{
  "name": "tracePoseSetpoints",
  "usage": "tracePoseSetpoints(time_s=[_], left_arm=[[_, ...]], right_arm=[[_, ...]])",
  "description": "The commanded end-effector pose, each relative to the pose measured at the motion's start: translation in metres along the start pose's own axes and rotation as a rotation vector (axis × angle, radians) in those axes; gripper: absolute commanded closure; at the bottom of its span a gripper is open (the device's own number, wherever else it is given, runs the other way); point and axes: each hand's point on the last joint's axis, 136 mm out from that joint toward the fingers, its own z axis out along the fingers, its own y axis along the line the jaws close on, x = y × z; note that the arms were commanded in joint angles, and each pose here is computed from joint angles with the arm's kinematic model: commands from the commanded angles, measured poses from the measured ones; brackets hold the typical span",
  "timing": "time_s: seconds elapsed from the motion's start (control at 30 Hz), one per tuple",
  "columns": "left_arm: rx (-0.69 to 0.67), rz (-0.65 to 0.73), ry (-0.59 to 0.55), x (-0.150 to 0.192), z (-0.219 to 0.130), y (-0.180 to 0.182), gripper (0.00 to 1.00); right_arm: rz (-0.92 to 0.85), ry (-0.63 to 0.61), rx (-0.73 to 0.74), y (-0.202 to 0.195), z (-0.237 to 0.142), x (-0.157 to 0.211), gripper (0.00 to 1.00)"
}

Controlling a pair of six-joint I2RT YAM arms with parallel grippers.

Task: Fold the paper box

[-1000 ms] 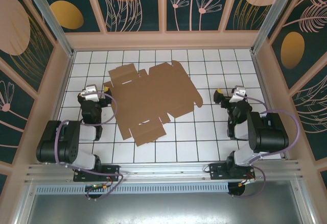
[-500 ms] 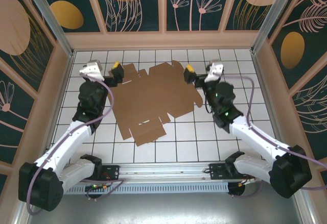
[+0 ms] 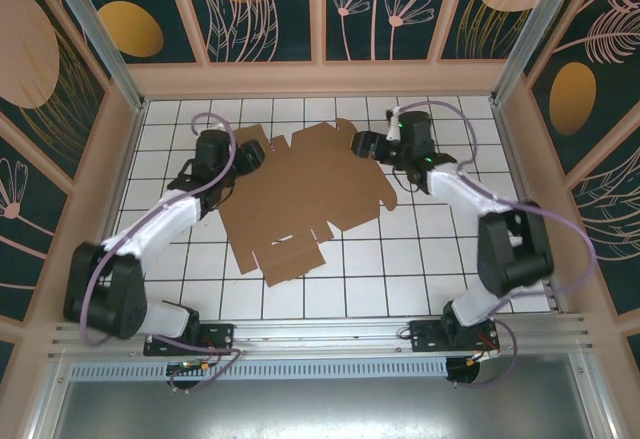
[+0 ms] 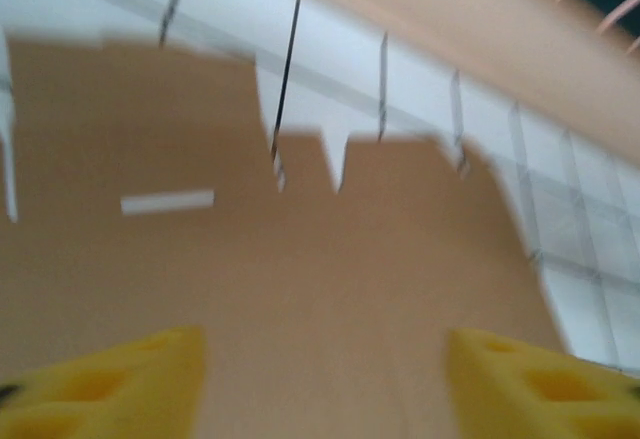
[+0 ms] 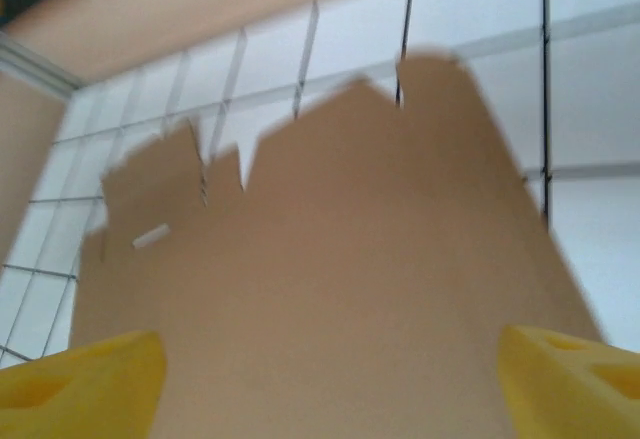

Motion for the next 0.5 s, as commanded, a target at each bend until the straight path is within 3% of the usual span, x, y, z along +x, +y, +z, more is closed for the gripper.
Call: tracePoseSetpoints(time_s=[0.0,0.07,0.2,0.47], left_arm=[[0.042,-0.032,0.149,0.037,0.016,0.001,0.78],[0.031,-0.031,0.194,0.049,0.028,0.008,1.00],[-0.006,-0.031,0.271,0.069,0.043,0.019,1.00],[-0.136,-0.045,0.381,0.100,0.066,0.053,1.00]], right_arm=[[-0.024,0.172,0.024,-0.004,0.029,0.021,0.35],[-0.046,0.252,0.067,-0.013,0.053,0.041,0.52],[-0.079,0.299,0.144,-0.027,0.079,0.057,0.75],[-0.103,0.355,0.295,-0.069,0.093,0.081,0.96]])
